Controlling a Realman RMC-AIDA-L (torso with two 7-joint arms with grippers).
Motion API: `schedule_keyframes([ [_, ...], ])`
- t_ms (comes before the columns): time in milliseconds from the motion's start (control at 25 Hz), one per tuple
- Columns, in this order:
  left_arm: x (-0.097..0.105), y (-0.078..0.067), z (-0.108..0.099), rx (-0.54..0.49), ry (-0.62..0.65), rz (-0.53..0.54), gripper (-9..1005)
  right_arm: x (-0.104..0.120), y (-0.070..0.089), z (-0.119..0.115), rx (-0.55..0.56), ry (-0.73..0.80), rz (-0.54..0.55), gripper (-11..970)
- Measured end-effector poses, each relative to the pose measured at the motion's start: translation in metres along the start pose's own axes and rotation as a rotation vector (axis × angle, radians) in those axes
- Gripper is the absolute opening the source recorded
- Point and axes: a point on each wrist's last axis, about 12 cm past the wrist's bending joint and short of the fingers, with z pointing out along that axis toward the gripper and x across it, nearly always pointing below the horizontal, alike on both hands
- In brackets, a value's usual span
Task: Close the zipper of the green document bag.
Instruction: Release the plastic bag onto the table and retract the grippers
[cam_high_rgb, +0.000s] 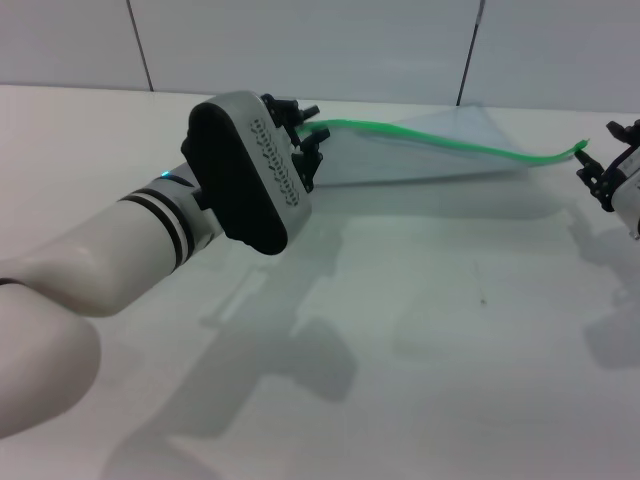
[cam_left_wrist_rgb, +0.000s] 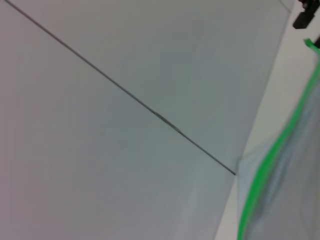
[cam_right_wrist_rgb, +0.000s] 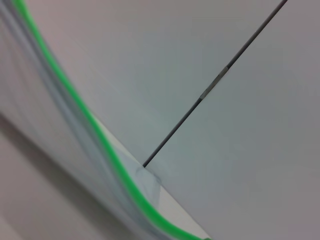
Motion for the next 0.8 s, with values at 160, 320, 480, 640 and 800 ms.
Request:
schedule_keyframes([
  [160,0.001,0.0,-0.001,-0.029,-0.016,-0.006,224,-0.002,0.0,-0.002,0.003,-0.009,0.0,418],
  [320,0.001,0.0,-0.001,-0.04,-0.022,-0.025,306,-0.006,-0.002,-0.007,0.018,-0.032,0.015,502],
  [480,0.0,0.002,-0.002,-0.064,-0.035,-0.057,388,-0.015,-0.006,-0.017,0.043,-0.077,0.046,585],
  [640,0.0,0.007,-0.004,-0.107,-0.054,-0.088,525,-0.021,-0.014,-0.029,0.085,-0.112,0.079,584],
  [800,0.001,0.013,-0.01,-0.195,-0.086,-0.14,721,-0.029,-0.018,-0.034,0.097,-0.157,0.152,582],
])
